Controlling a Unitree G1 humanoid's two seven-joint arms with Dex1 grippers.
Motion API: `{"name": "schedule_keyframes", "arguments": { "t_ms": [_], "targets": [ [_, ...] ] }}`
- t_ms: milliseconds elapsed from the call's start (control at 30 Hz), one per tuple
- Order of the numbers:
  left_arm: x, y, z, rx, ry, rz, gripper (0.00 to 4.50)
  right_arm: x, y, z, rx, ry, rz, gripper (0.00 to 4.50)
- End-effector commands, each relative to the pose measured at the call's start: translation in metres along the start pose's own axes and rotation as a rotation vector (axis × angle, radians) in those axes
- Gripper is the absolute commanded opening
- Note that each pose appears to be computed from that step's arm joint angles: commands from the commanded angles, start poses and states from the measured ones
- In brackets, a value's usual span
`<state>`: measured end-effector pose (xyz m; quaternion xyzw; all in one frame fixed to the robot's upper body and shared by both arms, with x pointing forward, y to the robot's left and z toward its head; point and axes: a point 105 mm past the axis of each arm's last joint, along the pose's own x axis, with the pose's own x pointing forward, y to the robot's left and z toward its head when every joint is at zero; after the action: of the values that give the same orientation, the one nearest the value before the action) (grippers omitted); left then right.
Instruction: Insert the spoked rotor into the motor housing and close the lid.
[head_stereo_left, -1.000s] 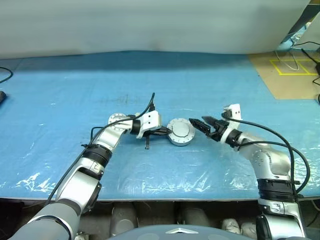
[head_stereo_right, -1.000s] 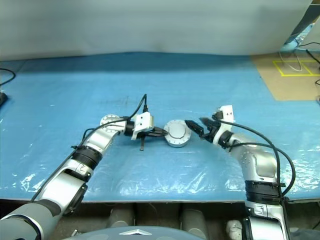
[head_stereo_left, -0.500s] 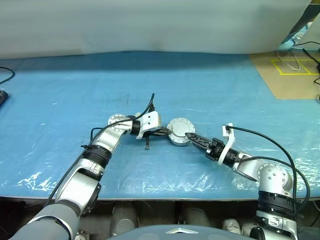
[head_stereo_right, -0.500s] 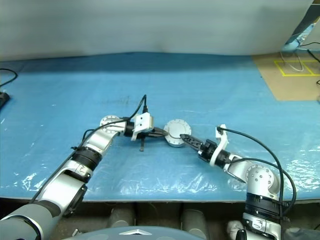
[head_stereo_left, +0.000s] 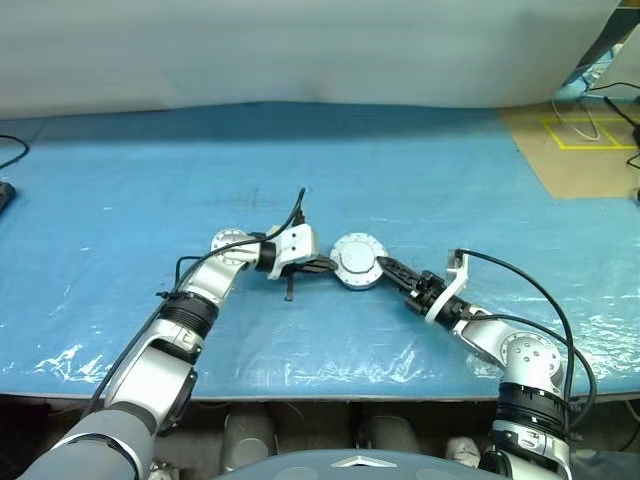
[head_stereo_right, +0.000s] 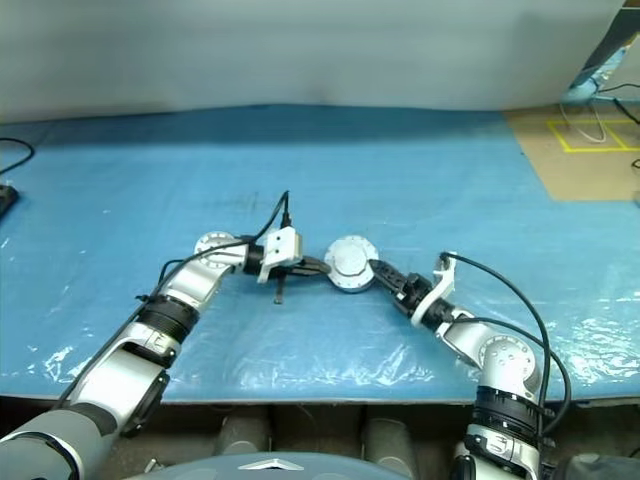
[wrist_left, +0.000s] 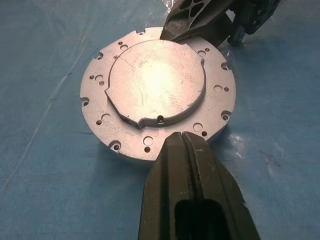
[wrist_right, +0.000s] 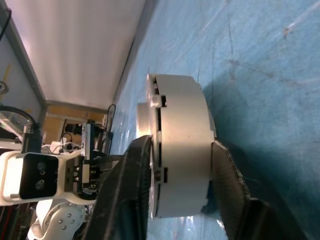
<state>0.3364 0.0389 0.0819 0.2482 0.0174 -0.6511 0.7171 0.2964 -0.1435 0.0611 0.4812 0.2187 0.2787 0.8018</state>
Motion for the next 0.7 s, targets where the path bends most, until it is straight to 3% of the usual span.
{"name": "schedule_keyframes", "arguments": {
  "t_ms": [33,367,600,700],
  "targets": [
    [0.002,-0.005,-0.011,-0.026,0.045,-0.024,0.0,0.01,0.007,-0.018,0.003,0.054,0.01,1.14],
    [-0.008,0.01,-0.004,-0.057,0.002,0.042,0.0,0.015,-0.004,-0.04,-0.032,0.154,-0.059,1.14],
    [-0.045,0.056,0.056,-0.25,-0.32,0.216,0.0,0.023,0.005,-0.023,0.063,0.068,0.007,1.14],
    [-0.075,0.075,0.068,-0.388,-0.429,0.289,0.0,0.03,0.013,-0.013,0.1,0.026,0.038,1.14]
  ]
}}
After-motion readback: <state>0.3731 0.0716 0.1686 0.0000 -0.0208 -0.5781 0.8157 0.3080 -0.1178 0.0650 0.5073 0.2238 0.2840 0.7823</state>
